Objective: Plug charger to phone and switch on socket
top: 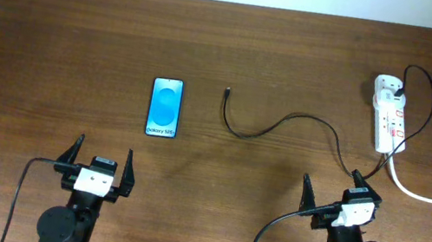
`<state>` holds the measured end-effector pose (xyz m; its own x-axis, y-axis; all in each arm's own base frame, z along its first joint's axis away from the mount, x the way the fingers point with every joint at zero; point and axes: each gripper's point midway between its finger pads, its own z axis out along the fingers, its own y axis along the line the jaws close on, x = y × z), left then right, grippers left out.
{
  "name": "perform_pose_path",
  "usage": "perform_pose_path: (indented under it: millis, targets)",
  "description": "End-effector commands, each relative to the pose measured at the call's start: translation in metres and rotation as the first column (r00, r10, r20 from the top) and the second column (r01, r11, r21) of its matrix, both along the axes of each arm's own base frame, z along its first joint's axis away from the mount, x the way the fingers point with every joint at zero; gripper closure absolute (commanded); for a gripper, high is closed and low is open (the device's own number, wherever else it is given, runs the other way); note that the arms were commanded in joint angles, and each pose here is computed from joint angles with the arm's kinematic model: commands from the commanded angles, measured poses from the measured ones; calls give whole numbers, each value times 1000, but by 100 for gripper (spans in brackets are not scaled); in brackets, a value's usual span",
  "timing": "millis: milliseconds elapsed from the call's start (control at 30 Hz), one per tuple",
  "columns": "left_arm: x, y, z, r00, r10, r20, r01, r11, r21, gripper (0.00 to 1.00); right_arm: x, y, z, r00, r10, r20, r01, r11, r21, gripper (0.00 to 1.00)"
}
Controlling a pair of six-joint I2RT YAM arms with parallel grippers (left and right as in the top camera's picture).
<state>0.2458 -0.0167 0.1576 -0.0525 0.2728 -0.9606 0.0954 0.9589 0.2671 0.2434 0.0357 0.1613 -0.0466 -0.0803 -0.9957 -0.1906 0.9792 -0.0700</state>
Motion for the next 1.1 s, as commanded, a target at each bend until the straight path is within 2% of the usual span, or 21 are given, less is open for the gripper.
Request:
perform_pose_path:
  millis: [0,500,733,867,1067]
  targets:
    - [0,3,-1,1000,11,-1,-11,1000,16,1,0,0,-2,1000,2,-4,-2,1000,8,2]
    - [0,3,5,1000,13,26,-13,1000,15,1,0,0,-2,1000,2,-4,-2,1000,8,2]
    - [0,8,-5,999,43,-18,-43,999,20,1,0,0,-2,1000,2,-4,-2,1000,8,2]
    - [-3,13,-11,991,72,-116,-69,997,34,1,0,0,-2,1000,2,-4,-2,1000,8,2]
    - [4,11,5,986,61,-158,-56,998,35,1,0,0,-2,1000,2,-4,-2,1000,8,2]
